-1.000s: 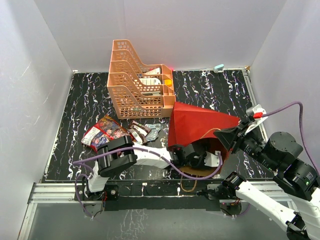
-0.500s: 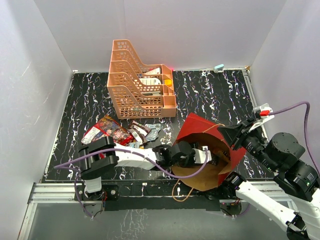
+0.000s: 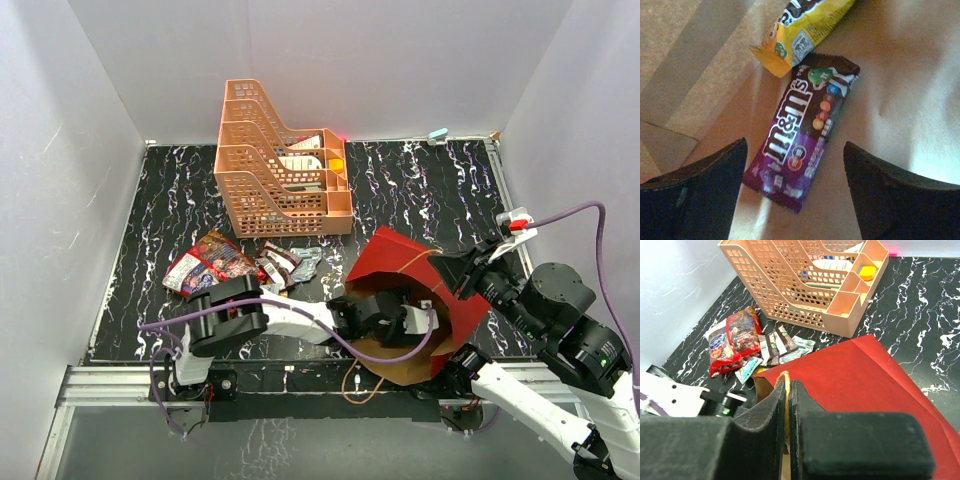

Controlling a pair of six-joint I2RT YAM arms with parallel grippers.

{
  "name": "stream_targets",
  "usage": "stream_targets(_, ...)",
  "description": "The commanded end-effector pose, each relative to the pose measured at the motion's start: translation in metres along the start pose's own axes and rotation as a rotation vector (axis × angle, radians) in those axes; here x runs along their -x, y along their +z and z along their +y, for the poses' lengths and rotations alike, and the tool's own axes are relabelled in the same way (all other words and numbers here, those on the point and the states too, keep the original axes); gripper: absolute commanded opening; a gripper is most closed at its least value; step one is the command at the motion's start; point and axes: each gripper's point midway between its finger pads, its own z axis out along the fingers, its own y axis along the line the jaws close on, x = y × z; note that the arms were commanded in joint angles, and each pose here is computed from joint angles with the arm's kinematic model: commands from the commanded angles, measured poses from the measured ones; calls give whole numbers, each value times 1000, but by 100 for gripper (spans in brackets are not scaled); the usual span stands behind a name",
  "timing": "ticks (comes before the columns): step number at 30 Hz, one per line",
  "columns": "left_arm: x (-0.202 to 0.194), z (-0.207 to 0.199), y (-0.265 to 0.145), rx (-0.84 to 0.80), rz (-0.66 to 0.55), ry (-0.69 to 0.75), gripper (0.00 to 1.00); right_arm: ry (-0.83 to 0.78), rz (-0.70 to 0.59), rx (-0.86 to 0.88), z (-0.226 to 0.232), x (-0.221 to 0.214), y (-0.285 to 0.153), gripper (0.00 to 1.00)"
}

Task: Take the snacks out of the paper bag
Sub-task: Take out the snack from the paper bag.

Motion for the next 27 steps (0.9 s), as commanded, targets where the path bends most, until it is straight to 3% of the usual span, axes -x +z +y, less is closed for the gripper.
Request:
stream_targets(1, 18, 19, 20, 101, -34, -29, 81, 17, -87, 41, 9, 21, -2, 7)
stream_targets(5, 14, 18, 32, 77, 6, -52, 97, 11, -70, 37, 9, 17, 2, 7)
stream_targets(11, -20, -13, 41, -112, 126, -127, 94, 8, -67, 32, 7, 14, 0, 7)
stream_targets(19, -48, -16, 40, -132, 218, -187, 71, 9, -73, 18, 2, 11, -2, 7)
stream_targets(27, -52, -7, 32, -100, 244, -175, 32, 11, -72, -1, -2, 7, -3, 7)
